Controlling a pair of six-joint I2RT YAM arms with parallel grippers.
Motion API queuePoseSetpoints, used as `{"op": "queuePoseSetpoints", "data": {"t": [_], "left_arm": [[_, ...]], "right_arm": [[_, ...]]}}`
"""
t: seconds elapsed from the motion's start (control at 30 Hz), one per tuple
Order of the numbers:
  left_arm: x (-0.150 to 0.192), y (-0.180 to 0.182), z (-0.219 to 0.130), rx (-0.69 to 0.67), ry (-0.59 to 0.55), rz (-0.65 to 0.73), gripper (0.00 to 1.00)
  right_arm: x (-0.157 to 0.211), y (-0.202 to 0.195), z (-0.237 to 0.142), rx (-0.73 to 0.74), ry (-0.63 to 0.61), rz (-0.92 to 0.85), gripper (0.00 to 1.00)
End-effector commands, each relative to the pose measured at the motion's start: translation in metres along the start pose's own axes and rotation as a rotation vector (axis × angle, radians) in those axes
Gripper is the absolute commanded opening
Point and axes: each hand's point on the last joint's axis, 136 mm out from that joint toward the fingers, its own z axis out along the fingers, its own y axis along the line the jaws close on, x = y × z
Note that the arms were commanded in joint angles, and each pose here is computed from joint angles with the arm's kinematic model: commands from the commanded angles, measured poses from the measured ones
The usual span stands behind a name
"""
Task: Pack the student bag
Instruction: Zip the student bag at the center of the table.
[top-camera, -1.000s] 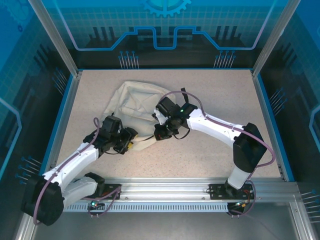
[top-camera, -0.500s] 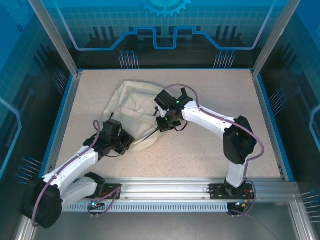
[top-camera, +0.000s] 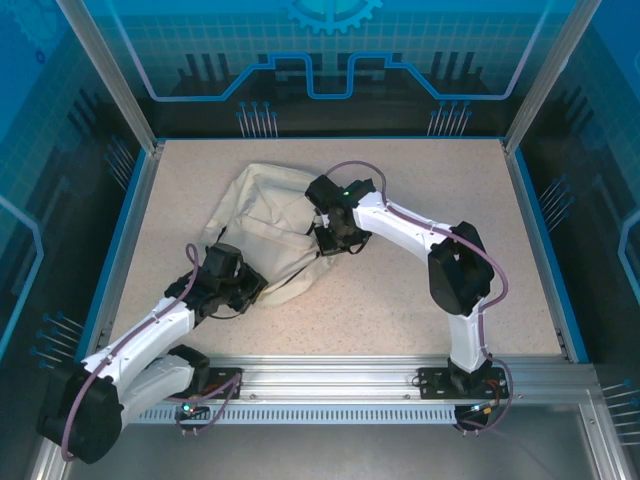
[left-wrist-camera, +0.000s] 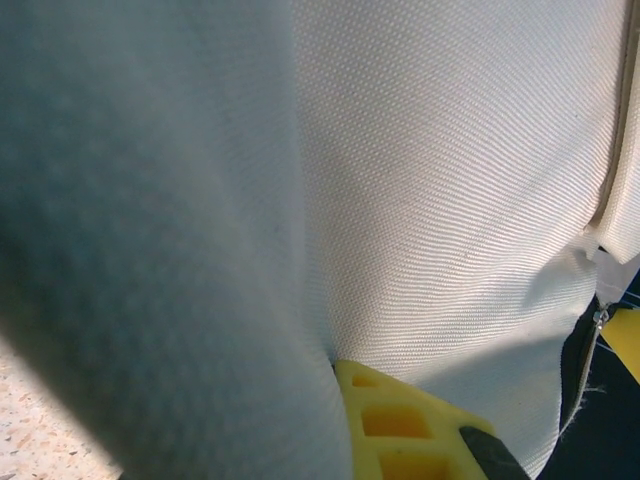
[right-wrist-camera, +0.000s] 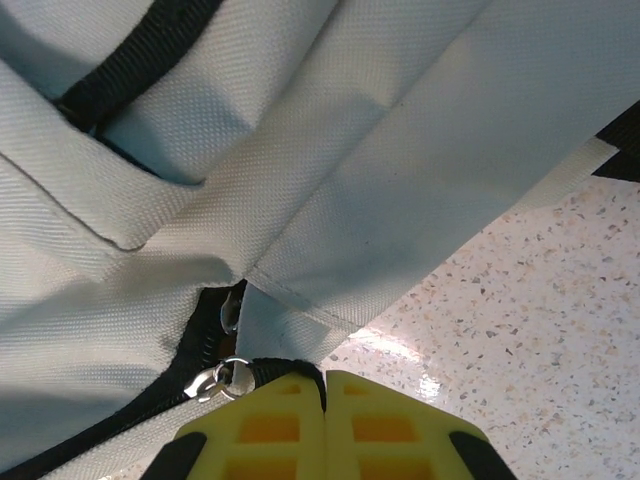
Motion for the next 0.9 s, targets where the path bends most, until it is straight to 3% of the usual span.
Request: {"op": "queuePoseSetpoints", "data": {"t": [0.0, 0.07, 0.13, 0.17, 0.43, 0.67, 0.7, 0.77, 0.87], "left_arm": [[0.014, 0.037, -0.006, -0.159, 0.061, 0.031, 0.16], [0.011, 0.025, -0.015, -0.150, 0.054, 0.066, 0.44], [0.009, 0.013, -0.023, -0.141, 0.051, 0.108, 0.60], [0.008, 0.008, -0.027, -0.141, 0.049, 0.127, 0.63], [-0.003, -0.046, -0.060, -0.085, 0.013, 0.349, 0.75], [-0.017, -0.085, -0.055, -0.056, -0.011, 0.440, 0.78], [-0.017, -0.091, -0.053, -0.046, -0.008, 0.450, 0.78], [-0.013, -0.110, -0.046, -0.020, 0.009, 0.494, 0.78], [0.000, -0.138, -0.031, -0.011, 0.029, 0.579, 0.77]], "right_arm": [[-0.014, -0.062, -0.010, 0.176, -0.043, 0.107, 0.00], [-0.006, -0.064, -0.012, 0.150, -0.035, 0.117, 0.00], [0.004, -0.070, -0.013, 0.136, -0.023, 0.133, 0.00], [0.011, -0.075, -0.012, 0.134, -0.013, 0.143, 0.00], [0.068, -0.132, -0.007, 0.153, 0.046, 0.259, 0.00], [0.088, -0.174, -0.014, 0.122, 0.032, 0.385, 0.00], [0.087, -0.173, -0.017, 0.109, 0.018, 0.391, 0.03], [0.081, -0.168, -0.030, 0.056, -0.029, 0.395, 0.27], [0.068, -0.163, -0.051, -0.010, -0.120, 0.401, 0.52]]}}
